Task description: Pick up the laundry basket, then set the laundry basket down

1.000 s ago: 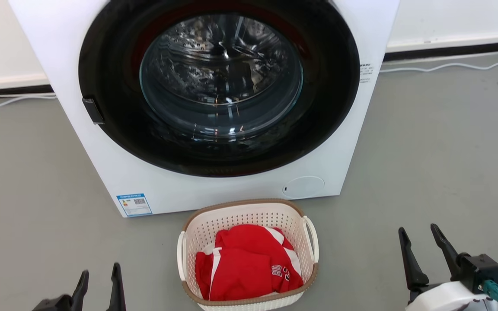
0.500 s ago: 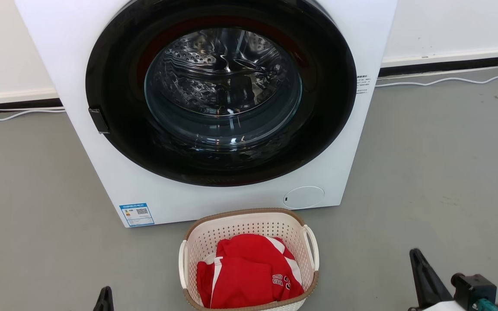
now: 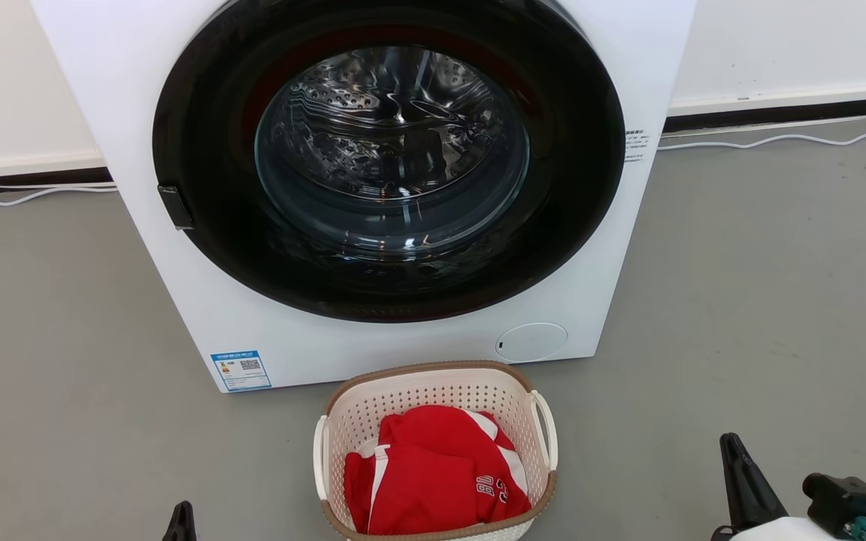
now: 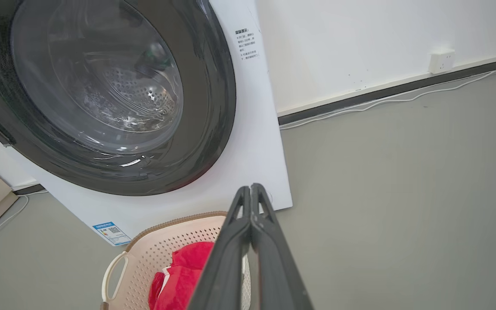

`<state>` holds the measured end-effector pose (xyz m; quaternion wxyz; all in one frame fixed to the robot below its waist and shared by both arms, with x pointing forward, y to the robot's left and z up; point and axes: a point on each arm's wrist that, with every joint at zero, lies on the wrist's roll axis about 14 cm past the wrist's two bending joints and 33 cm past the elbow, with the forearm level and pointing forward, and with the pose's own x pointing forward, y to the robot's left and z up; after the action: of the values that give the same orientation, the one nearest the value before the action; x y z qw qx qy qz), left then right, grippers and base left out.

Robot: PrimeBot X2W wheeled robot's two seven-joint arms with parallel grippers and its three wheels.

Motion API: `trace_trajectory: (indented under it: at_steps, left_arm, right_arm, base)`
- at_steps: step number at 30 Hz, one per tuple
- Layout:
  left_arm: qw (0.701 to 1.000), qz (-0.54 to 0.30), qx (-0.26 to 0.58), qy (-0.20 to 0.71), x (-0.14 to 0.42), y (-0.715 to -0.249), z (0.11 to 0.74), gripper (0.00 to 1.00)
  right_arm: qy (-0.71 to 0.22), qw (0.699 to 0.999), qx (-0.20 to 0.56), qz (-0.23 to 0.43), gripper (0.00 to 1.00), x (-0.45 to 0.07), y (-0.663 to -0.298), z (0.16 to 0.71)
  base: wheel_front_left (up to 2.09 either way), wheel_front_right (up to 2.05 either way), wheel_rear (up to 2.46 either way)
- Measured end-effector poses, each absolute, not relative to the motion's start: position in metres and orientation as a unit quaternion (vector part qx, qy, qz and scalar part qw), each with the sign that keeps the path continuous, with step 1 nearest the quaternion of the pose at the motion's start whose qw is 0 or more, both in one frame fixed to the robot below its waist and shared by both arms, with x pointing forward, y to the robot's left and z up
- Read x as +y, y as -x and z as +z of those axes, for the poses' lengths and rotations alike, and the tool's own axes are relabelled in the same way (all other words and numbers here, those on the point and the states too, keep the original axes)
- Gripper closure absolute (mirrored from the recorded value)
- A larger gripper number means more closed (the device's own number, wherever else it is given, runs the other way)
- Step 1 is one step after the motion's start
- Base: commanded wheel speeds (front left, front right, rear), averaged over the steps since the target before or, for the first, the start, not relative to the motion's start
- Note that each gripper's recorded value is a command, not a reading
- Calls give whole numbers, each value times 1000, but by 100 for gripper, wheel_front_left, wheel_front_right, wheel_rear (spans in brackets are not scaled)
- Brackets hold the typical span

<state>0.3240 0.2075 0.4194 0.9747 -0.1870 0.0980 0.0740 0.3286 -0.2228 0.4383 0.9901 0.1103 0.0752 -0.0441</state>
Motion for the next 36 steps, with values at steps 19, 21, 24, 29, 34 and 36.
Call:
trace_trajectory:
  at_steps: [19,21,24,29,34,36]
  left_arm:
    - [948,93,104,285,210,-325,417,100]
    - [945,95,104,294,210,-325,418,100]
    - [940,95,102,311,209,-327,419,100]
    - [932,95,96,335,209,-331,423,100]
    - [924,98,98,355,209,-331,422,100]
    - [921,100,95,365,209,-332,423,100]
  right_arm:
    - [-219,971,74,-65,100,-224,-334,440]
    - [-231,968,75,-67,100,-224,-334,440]
    - [-247,963,74,-70,100,-225,-334,440]
    - [-277,955,75,-75,100,-225,-336,440]
    - [-300,948,73,-81,100,-226,-336,440]
    - [-311,944,72,-83,100,-227,-337,440]
  base:
    - [0,0,0]
    - [0,0,0]
    - [0,0,0]
    - [0,0,0]
    - [0,0,0]
    - [0,0,0]
